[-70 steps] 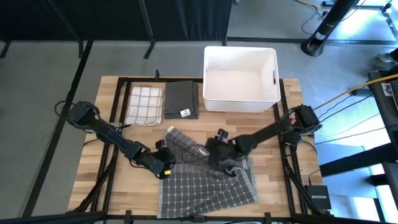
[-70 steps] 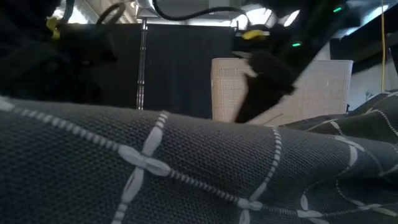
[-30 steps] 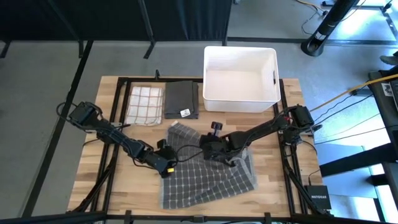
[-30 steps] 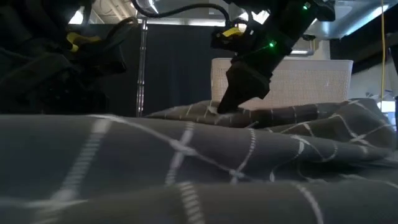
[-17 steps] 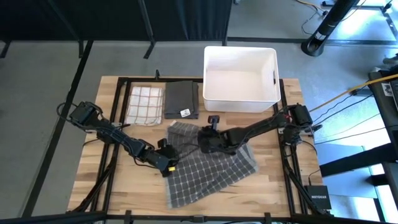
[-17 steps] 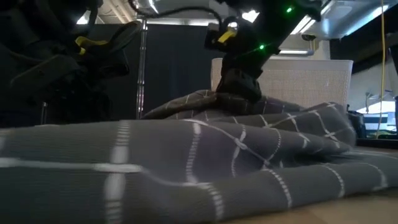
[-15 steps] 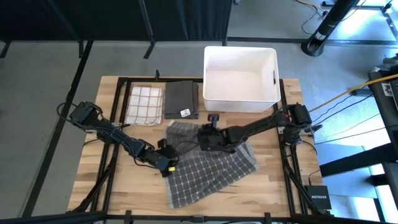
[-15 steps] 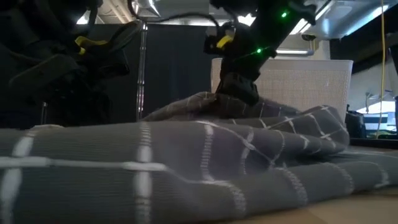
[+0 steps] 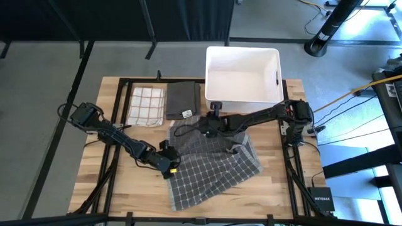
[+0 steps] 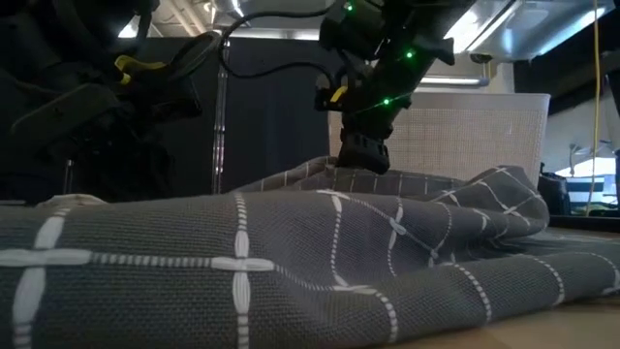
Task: Fold towel
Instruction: Fold the grey patterned towel
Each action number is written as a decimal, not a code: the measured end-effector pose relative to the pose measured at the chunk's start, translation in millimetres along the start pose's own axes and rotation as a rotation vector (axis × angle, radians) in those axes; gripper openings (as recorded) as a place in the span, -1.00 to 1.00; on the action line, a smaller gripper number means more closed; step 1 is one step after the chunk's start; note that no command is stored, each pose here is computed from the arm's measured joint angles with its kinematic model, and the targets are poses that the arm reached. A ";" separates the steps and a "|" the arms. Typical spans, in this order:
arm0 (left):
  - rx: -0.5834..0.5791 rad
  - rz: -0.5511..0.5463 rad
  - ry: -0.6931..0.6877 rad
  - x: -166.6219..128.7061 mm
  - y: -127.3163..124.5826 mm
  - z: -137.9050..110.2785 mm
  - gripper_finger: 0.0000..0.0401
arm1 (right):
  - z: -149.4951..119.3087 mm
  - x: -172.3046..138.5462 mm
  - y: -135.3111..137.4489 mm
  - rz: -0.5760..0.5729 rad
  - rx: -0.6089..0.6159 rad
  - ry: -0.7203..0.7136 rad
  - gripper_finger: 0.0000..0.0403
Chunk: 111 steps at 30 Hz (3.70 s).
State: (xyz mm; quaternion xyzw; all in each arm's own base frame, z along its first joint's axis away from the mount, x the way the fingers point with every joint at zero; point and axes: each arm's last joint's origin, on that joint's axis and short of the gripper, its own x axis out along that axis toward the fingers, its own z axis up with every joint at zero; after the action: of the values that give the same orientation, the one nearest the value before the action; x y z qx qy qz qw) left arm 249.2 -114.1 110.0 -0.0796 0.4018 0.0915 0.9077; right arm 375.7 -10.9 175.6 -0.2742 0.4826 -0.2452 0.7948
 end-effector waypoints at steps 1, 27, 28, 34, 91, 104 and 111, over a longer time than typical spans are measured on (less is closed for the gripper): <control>0.000 -0.001 0.001 0.0 0.0 0.0 -0.35 | 0.1 -0.2 0.2 0.000 0.001 0.000 -0.75; 0.073 -0.011 -0.014 -24.5 -5.7 8.9 -0.35 | -66.3 -98.3 106.7 0.232 0.323 0.293 -0.12; 0.068 0.009 0.006 -21.9 -3.0 6.9 -0.35 | -74.5 -94.8 113.5 0.266 0.373 0.308 -0.14; 0.031 0.031 0.037 -17.9 0.3 4.3 -0.35 | -80.0 -108.2 141.3 0.519 0.603 0.312 -0.19; 0.034 -0.316 0.448 -51.5 -21.0 -2.9 -0.35 | -73.4 -202.3 151.5 0.634 0.448 -0.195 -0.19; -0.055 -0.329 0.511 -52.2 -12.7 1.8 -0.35 | -74.1 -202.2 151.9 0.647 0.437 -0.181 -0.19; -0.126 -0.244 0.557 -50.4 -0.4 8.3 -0.35 | -73.1 -200.4 150.7 0.641 0.443 -0.180 -0.19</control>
State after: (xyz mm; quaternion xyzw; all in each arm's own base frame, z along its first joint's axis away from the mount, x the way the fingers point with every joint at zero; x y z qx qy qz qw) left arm 221.9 -117.8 153.0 -0.2053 0.6163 -0.0190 0.7601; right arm 245.7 215.6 173.0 0.0477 0.4077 -0.0579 0.9100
